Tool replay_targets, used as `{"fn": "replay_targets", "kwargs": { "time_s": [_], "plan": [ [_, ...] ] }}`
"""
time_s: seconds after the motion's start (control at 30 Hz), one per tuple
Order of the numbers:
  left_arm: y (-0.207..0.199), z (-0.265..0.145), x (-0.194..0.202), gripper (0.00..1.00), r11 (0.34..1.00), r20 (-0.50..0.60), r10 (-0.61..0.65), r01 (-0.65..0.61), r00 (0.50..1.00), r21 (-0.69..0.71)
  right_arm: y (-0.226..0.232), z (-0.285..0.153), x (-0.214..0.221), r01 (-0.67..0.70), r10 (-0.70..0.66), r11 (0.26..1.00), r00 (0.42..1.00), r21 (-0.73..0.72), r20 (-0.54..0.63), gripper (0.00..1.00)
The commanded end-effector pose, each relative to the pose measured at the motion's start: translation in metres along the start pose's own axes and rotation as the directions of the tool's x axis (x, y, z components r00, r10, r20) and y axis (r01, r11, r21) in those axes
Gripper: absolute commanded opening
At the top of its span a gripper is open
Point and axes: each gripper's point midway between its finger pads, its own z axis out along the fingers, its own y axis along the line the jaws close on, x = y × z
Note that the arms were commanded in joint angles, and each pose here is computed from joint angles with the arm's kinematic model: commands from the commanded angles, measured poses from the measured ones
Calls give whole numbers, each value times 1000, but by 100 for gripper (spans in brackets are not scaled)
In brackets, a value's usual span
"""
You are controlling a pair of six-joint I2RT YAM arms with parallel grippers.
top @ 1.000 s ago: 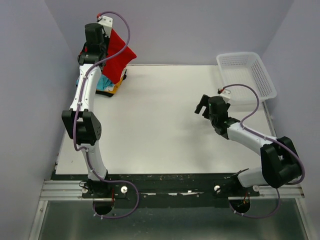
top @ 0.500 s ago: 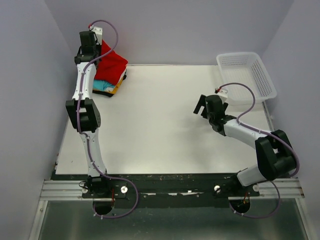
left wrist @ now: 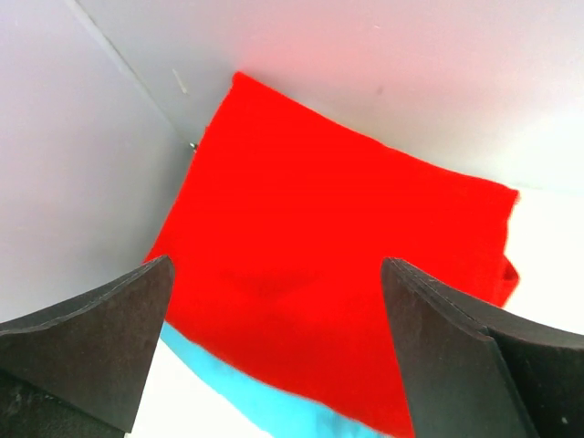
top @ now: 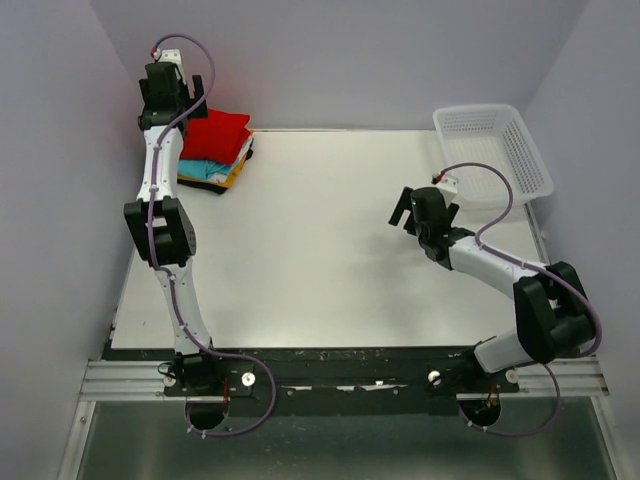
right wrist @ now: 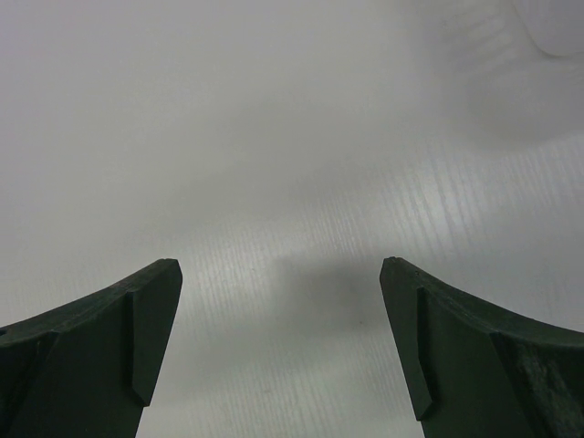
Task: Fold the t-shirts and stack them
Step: Put the neatly folded tshirt into the corner of the board with the left arm, then reset both arms
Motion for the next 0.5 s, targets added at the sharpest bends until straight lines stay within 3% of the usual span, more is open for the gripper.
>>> {"fn": "replay_targets", "kwargs": {
  "time_s": [0.0,0.17,0.27,0.47],
  "plan": [
    [-21,-72,-67,98,975,102,-182,167,978,146,-1,-14,-27,-49,50,999,995,-4,84,100],
    [-69,-149,-74,98,864,70,-348,291,935,412,6,-23,-35,-88,93,995,990,-57,106,100],
    [-95,-198,-51,98,841,81,-387,315,919,439,5,-32,-38,-121,131,989,983,-85,128,100],
    [-159,-271,60,99,801,-81,-390,381,917,462,-3,-50,-44,-195,217,972,958,-130,188,100]
  ]
}}
